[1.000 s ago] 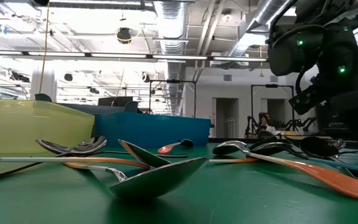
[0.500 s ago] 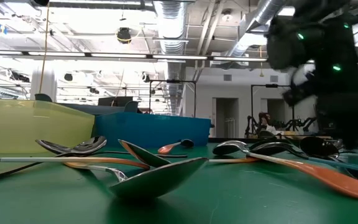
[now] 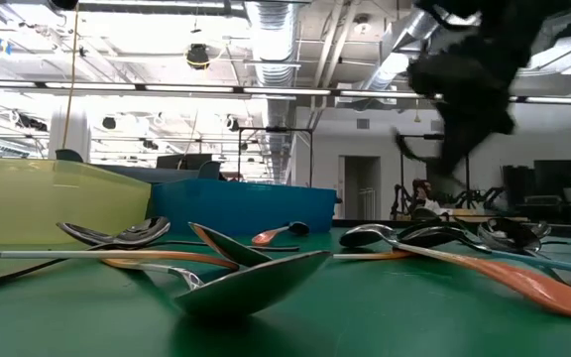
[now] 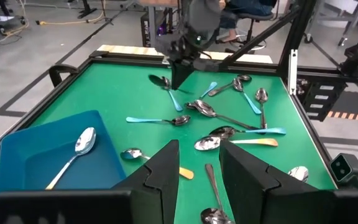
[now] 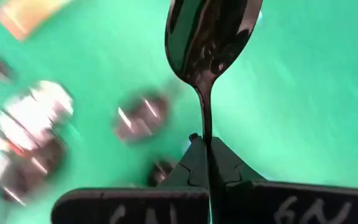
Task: Sort silverware by color (type)
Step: Put the black spoon into the green bin
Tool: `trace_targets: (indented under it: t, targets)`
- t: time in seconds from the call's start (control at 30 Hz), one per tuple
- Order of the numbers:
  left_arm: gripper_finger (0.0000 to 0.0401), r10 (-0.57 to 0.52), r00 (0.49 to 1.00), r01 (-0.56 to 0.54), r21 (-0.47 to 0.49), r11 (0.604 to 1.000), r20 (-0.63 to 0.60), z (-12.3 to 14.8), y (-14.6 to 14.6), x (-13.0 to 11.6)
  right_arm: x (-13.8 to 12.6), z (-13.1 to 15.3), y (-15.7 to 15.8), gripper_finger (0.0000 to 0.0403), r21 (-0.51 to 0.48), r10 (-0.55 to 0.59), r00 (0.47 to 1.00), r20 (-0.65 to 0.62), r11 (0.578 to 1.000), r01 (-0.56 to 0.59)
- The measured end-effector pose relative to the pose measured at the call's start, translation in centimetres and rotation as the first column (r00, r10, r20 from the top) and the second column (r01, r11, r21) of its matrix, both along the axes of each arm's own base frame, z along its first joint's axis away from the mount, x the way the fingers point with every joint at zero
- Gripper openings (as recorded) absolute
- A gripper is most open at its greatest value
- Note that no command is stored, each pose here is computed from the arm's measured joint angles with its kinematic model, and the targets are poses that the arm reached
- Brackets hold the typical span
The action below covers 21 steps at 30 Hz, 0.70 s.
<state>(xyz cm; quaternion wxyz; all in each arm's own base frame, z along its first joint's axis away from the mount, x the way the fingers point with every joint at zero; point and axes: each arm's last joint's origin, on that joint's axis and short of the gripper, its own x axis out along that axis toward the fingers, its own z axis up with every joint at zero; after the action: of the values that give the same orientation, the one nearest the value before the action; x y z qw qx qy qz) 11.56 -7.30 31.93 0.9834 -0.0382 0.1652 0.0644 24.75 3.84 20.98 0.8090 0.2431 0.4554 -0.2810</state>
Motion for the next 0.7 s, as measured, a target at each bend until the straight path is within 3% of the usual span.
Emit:
trace_targets:
  t: [0.17, 0.3, 0.4, 0.5, 0.7]
  targets:
    - [0.0101, 0.001, 1.0, 0.0, -0.013, 1.0, 0.014, 0.1, 0.0, 0.1, 3.6, 1.2, 0.5, 0.0, -0.089, 0.029, 0.938, 0.346, 0.996, 0.002]
    - [0.0101, 0.001, 1.0, 0.0, -0.019, 1.0, 0.019, 0.2, -0.1, 0.1, 6.8, 1.7, 0.5, 0.0, -0.131, 0.064, 0.813, 0.578, 0.991, 0.014]
    - [0.0101, 0.006, 1.0, -0.005, -0.031, 1.0, 0.021, 0.2, -0.1, 0.1, 9.1, 1.5, 0.5, 0.0, -0.137, 0.072, 0.687, 0.723, 0.99, 0.04]
    - [0.0101, 0.007, 1.0, -0.007, -0.034, 0.999, 0.022, 0.2, -0.1, 0.1, 11.3, 0.7, 0.4, 0.0, -0.131, 0.066, 0.614, 0.786, 0.989, 0.061]
    - [0.0101, 0.035, 0.999, -0.034, -0.033, 0.999, 0.032, 0.2, 0.0, 0.1, 17.2, -1.4, 1.4, 0.0, -0.14, 0.095, 0.613, 0.784, 0.99, 0.025]
